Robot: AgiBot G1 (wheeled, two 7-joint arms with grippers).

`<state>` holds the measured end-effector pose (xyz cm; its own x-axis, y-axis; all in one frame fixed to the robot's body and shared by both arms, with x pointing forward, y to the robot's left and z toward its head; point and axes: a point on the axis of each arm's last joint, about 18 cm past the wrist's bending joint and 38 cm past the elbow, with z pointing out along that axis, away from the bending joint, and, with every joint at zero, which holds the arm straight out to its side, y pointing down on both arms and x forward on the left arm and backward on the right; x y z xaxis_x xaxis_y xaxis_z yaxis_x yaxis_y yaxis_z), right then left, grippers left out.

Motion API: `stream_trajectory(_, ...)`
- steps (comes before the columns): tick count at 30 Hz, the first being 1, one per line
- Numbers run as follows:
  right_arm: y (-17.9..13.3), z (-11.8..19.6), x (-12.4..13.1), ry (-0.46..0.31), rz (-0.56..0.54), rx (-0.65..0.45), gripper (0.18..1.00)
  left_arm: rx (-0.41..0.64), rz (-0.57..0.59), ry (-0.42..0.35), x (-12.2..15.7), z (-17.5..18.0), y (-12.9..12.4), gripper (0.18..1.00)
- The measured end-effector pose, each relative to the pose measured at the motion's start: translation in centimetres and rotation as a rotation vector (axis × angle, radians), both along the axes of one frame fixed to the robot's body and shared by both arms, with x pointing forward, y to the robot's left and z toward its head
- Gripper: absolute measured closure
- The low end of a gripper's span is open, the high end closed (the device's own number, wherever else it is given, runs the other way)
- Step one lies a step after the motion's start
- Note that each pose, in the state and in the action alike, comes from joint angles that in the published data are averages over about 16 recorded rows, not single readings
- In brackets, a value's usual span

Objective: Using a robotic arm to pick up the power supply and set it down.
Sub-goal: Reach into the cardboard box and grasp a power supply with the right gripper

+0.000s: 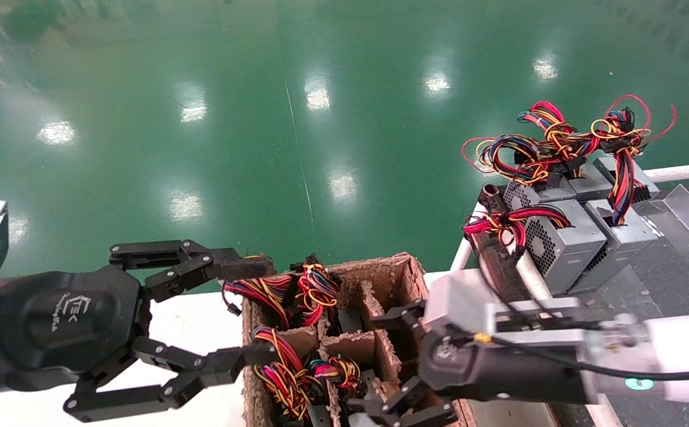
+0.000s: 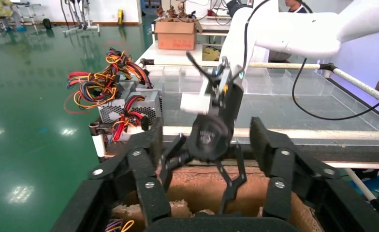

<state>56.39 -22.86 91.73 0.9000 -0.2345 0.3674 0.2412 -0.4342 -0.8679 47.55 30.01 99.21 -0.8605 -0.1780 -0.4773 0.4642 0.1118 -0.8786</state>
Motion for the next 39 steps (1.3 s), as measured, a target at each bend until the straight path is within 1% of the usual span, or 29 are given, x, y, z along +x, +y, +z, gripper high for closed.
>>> stream_trajectory(3, 1.1, -0.8, 0.6, 0.002, -0.001, -0.021, 0.185, 0.000, 0.000, 0.000, 0.0, 0.0, 0.0, 0.574)
stream_trajectory(6, 1.9, -1.5, 1.0, -0.005, -0.002, -0.037, 0.195, 0.000, 0.000, 0.000, 0.0, 0.0, 0.0, 0.494)
stream_trajectory(10, 2.7, -2.2, 1.4, -0.024, -0.008, -0.054, 0.214, 0.000, 0.000, 0.000, 0.0, 0.0, 0.0, 0.421)
stream_trajectory(13, 3.0, -2.7, 1.7, -0.045, -0.017, -0.066, 0.245, 0.000, 0.000, 0.000, 0.0, 0.0, 0.0, 0.355)
stream_trajectory(16, 3.2, -3.1, 1.9, -0.067, -0.026, -0.076, 0.273, 0.000, 0.000, 0.000, 0.0, 0.0, 0.0, 0.314)
stream_trajectory(19, 3.4, -3.4, 2.1, -0.086, -0.033, -0.084, 0.325, 0.000, 0.000, 0.000, 0.0, 0.0, 0.0, 0.266)
stream_trajectory(22, 3.5, -3.8, 2.2, -0.102, -0.039, -0.090, 0.370, 0.000, 0.000, 0.000, 0.0, 0.0, 0.0, 0.241)
stream_trajectory(28, 3.9, -4.2, 2.6, -0.124, -0.048, -0.098, 0.497, 0.000, 0.000, 0.000, 0.0, 0.0, 0.0, 0.201)
stream_trajectory(31, 4.0, -4.4, 2.7, -0.128, -0.052, -0.097, 0.576, 0.000, 0.000, 0.000, 0.0, 0.0, 0.0, 0.189)
stream_trajectory(39, 4.0, -4.4, 3.0, -0.132, -0.064, -0.085, 0.751, 0.000, 0.000, 0.000, 0.0, 0.0, 0.0, 0.184)
